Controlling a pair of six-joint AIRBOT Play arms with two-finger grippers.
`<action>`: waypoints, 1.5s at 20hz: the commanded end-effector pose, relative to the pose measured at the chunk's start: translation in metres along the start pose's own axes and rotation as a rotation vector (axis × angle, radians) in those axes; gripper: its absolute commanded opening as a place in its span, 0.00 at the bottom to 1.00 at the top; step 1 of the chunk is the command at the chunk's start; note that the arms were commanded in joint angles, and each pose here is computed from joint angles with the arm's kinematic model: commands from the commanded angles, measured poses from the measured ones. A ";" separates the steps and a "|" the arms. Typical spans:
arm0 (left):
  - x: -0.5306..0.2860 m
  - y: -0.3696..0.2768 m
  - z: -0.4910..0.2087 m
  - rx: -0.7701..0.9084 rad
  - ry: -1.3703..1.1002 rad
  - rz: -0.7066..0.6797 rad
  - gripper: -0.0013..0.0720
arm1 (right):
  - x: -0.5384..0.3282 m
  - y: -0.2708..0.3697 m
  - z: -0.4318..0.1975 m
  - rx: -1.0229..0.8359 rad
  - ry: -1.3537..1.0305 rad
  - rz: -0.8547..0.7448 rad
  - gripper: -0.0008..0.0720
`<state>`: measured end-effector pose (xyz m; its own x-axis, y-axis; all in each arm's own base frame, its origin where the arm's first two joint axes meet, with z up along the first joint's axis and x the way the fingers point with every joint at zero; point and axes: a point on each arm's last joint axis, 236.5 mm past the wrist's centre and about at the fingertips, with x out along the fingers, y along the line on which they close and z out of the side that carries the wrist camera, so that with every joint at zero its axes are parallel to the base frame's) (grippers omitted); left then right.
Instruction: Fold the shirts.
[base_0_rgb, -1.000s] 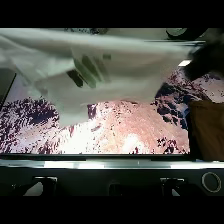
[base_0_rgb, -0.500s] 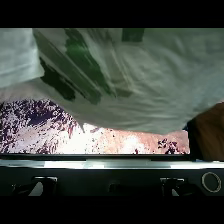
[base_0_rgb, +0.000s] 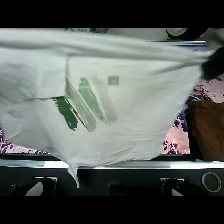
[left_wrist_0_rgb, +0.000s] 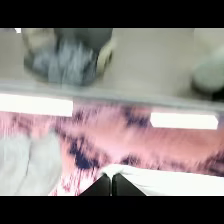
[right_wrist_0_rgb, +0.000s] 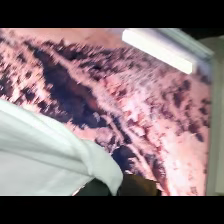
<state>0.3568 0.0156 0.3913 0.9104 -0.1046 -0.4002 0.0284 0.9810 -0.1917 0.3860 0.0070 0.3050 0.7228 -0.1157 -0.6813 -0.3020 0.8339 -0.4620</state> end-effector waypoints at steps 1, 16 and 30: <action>0.127 0.058 -0.133 -0.091 0.458 0.021 0.06 | 0.151 0.107 -0.005 -0.068 0.197 0.369 0.07; 0.371 0.066 -0.230 -0.288 0.363 -0.088 0.06 | 0.378 0.084 -0.028 0.424 0.075 0.339 0.07; 0.237 0.087 -0.347 -0.234 1.069 -0.147 0.06 | 0.291 0.148 -0.131 0.134 0.552 0.708 0.07</action>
<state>0.4783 0.0175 -0.0145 0.2579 -0.3967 -0.8810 -0.0505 0.9050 -0.4224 0.5067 0.0206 -0.0211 0.1609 0.2192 -0.9623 -0.4392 0.8890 0.1291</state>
